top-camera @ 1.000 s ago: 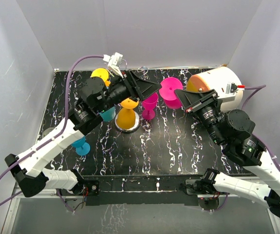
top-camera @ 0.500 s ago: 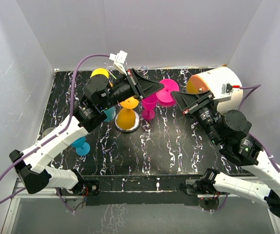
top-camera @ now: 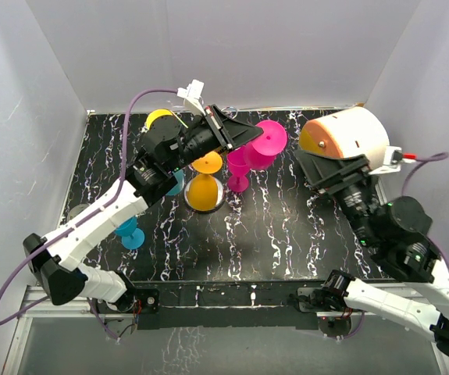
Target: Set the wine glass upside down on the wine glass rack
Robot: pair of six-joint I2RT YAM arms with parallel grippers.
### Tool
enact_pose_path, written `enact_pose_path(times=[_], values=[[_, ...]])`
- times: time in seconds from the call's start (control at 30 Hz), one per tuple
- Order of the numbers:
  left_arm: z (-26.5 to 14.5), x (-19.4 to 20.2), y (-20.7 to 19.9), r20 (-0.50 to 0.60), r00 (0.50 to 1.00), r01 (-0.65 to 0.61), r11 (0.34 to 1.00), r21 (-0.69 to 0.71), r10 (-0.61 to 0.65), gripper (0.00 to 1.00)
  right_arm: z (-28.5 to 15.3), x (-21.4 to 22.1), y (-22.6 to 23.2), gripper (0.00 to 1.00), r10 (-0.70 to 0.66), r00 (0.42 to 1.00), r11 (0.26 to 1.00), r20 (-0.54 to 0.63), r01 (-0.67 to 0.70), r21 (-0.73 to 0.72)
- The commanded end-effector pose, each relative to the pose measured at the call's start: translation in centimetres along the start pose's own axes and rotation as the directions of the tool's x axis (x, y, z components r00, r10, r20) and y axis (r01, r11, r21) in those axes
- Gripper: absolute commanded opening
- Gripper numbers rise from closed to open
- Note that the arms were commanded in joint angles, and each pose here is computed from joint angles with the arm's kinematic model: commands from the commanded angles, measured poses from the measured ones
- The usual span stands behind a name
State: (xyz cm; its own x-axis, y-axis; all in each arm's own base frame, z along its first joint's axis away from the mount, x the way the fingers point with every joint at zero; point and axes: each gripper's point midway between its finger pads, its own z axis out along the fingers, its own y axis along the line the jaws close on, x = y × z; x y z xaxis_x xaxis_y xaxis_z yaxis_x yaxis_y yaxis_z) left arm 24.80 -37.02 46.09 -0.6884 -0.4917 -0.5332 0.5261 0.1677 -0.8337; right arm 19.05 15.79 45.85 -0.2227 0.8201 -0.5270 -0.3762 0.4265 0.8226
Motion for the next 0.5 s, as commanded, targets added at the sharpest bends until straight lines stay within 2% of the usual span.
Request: enact_pose_path(times=[0.0,0.47], values=[[1.0,-2.4,1.1,0.081,0.993,0.085,0.996,-0.029,-0.082,0.00,-1.8,-3.5,0.3,0.69,-0.026,0.995,1.000,0.100,0.027,-0.012],[1.3,-5.1,8.4,0.257,0.953,0.228,0.934,-0.274,-0.157,0.00,-4.3,-4.8,-1.6,0.70,-0.026,0.990,1.000,0.139,0.024,0.013]])
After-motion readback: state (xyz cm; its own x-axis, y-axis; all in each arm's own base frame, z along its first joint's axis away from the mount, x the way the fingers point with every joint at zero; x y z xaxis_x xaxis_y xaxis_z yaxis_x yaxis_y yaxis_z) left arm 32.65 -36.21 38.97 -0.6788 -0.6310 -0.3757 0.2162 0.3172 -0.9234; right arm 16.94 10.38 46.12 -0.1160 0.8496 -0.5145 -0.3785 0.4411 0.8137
